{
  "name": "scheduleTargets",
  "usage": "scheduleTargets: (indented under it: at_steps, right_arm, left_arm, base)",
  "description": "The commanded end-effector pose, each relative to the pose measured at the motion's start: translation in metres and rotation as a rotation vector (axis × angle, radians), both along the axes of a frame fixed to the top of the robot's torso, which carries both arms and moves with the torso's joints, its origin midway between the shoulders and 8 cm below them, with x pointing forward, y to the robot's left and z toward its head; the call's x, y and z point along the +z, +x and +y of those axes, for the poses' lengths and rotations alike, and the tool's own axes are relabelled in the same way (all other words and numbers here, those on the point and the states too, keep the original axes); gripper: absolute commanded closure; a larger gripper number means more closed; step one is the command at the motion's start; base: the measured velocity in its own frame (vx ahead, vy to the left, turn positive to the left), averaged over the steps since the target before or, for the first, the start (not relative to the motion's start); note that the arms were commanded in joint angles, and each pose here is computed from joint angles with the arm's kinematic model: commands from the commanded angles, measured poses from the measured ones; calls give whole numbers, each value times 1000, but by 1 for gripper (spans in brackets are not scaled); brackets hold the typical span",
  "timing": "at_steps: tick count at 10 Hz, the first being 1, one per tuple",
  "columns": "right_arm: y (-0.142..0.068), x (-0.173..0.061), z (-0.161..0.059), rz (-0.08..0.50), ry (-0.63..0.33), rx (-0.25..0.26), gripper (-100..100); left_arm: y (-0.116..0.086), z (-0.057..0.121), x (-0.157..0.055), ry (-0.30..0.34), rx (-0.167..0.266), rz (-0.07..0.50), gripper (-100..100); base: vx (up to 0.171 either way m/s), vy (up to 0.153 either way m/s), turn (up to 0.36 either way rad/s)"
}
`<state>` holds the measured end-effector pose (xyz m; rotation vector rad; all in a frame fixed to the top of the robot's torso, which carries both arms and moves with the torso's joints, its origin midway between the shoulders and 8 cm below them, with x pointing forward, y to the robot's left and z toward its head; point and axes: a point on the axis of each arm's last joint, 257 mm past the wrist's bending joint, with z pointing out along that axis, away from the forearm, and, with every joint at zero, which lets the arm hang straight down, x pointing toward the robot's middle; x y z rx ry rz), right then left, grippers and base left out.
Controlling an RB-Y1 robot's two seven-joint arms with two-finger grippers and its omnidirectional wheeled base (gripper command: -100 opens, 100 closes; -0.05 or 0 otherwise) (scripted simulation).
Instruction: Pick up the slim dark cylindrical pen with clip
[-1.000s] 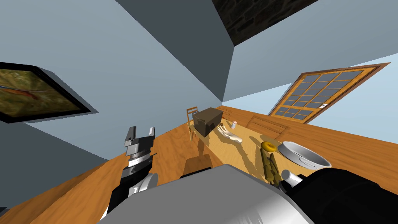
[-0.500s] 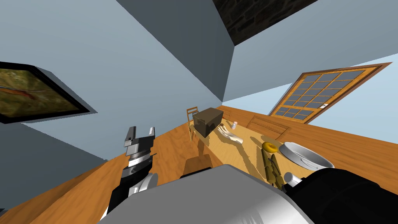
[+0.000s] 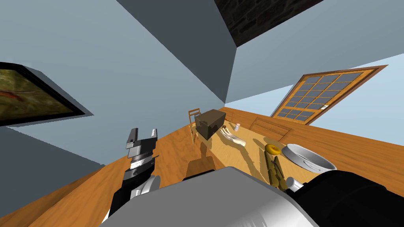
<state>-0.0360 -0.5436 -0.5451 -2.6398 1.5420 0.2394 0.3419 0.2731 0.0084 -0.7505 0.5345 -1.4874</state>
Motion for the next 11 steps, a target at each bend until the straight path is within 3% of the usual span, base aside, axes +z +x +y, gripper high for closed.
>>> scheduleTargets:
  at_steps: [1, 5, 6, 7, 10, 11]
  right_arm:
    - [0, 0, 0, 0, 0, 0, 100]
    - [0, 0, 0, 1, 0, -1, 100]
    - [-1, 0, 0, 1, 0, -1, 0]
    - [3, 10, -8, -1, 0, -6, 100]
    - [4, 12, -10, -3, -2, -7, 100]
    - [4, 13, -10, -3, -1, -9, 0]
  left_arm:
    - [0, 0, 0, 0, 0, 0, 0]
    - [0, 0, 0, 0, 0, 0, 0]
    - [0, 0, 0, 0, 0, 0, 0]
    - [0, 0, 0, 0, 0, 0, 0]
    - [0, 0, 0, 0, 0, 0, 0]
    - [0, 0, 0, 0, 0, 0, 0]
  base:
    - [0, 0, 0]
    - [0, 0, 0]
    - [0, 0, 0]
    - [-16, 31, 57]
    - [-27, 23, 26]
    - [0, 0, 0]
